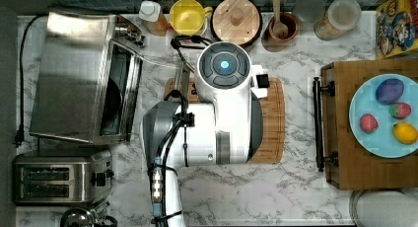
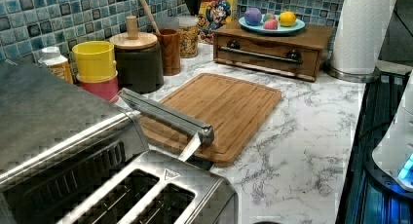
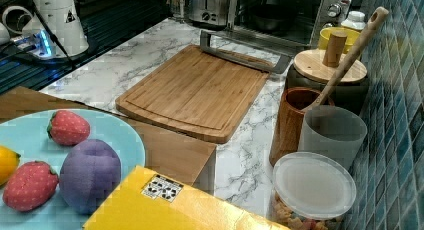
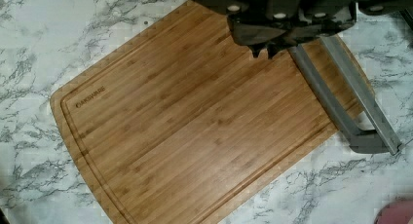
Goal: Close the oven.
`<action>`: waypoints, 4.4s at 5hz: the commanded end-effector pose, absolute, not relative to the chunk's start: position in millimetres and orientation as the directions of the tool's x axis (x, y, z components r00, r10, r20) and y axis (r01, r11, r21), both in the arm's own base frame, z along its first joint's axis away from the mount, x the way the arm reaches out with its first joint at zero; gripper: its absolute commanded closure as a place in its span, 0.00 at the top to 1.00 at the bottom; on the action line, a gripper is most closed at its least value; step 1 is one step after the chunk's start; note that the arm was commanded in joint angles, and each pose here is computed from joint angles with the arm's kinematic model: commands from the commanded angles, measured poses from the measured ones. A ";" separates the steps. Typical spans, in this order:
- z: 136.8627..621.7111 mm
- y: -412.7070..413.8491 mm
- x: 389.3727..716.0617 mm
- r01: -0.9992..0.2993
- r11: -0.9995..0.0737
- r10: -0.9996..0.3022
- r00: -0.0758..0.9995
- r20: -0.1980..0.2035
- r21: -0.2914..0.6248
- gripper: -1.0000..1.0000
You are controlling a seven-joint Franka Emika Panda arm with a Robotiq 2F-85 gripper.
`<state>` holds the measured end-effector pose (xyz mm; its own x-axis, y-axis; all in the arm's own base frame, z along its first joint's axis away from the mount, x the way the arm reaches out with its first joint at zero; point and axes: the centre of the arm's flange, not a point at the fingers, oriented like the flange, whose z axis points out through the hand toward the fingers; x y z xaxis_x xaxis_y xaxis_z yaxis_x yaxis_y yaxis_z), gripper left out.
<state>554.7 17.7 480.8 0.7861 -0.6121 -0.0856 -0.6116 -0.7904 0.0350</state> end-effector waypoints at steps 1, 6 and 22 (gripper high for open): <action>480.3 19.0 554.7 -0.609 -0.793 -0.609 0.788 -0.085 0.034 0.00; 365.1 -19.8 472.2 -0.308 -0.754 -0.397 0.917 0.029 -0.580 0.00; 261.1 73.1 555.9 -0.163 -0.691 -0.259 0.965 0.031 -0.704 0.00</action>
<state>525.1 29.3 196.6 0.9687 -0.2482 -0.0023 -0.1980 -0.7673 -0.6100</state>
